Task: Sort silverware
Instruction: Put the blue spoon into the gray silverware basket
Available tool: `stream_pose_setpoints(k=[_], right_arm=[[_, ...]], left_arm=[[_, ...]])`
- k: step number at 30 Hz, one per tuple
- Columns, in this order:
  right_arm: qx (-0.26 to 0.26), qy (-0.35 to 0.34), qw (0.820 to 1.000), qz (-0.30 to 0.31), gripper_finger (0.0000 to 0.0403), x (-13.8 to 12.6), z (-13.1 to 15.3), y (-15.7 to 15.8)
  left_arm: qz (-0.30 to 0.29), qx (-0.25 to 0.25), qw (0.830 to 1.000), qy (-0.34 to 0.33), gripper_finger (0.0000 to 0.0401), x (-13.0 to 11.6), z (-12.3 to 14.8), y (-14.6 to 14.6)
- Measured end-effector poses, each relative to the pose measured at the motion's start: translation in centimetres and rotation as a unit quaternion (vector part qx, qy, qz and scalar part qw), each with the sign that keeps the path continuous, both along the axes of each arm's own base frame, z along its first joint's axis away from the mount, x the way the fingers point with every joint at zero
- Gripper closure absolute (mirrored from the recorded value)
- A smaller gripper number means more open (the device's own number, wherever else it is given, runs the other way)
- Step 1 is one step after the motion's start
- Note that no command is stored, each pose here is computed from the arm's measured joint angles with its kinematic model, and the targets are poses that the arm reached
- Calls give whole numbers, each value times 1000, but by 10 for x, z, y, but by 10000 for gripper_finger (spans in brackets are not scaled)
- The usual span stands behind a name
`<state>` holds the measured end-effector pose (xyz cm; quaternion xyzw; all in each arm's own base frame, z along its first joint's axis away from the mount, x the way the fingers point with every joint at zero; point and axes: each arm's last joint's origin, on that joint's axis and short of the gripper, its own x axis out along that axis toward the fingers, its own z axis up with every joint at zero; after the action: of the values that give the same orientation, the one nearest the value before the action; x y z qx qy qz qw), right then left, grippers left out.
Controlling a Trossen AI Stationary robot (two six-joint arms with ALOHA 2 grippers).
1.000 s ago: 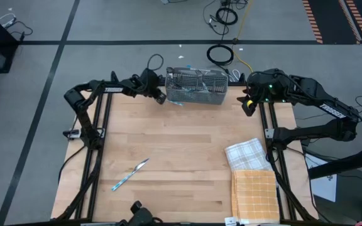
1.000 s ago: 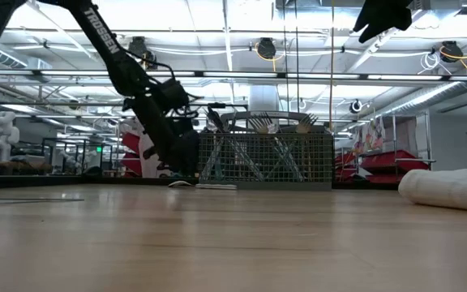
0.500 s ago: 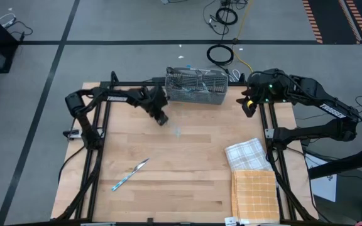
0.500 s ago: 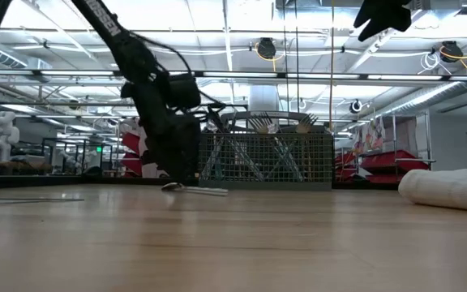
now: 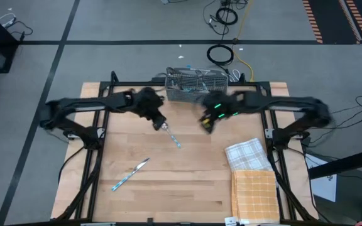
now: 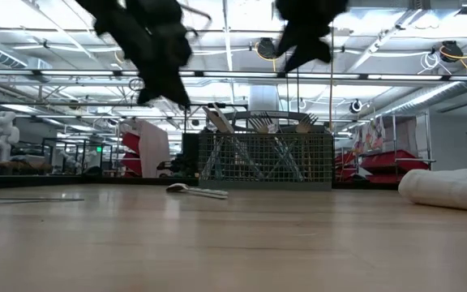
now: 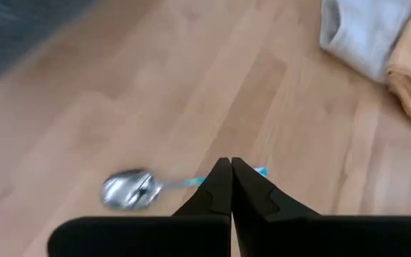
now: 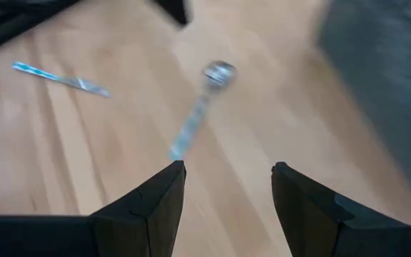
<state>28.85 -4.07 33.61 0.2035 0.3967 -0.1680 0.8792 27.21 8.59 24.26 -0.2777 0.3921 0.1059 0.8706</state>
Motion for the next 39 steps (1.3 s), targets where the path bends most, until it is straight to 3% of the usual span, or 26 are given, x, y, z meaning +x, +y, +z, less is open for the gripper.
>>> stream_pose_setpoints(k=[4, 7, 11, 18, 24, 33, 39], right_arm=[[8, -23, 999, 26, 204, 66, -50, 16], [45, -30, 999, -5, 204, 103, -89, 22], [80, 6, 996, -50, 204, 138, -129, 21], [41, 115, 992, -19, 204, 188, -165, 18], [-37, 172, 984, -38, 198, 215, -160, 1], [2, 177, 983, -57, 133, 223, -167, -20], [4, 188, 980, -64, 137, 223, -176, -24]], left_arm=[[24, 34, 999, -17, 401, -41, 40, -12], [40, 60, 997, -31, 401, -72, 61, -21], [64, 99, 992, -53, 401, -110, 82, -32], [72, 111, 988, -74, 395, -151, 94, -45], [73, 110, 989, -62, 393, -167, 94, -51], [62, 126, 988, -61, 391, -176, 94, -54], [46, 144, 987, -59, 391, -178, 95, -54]])
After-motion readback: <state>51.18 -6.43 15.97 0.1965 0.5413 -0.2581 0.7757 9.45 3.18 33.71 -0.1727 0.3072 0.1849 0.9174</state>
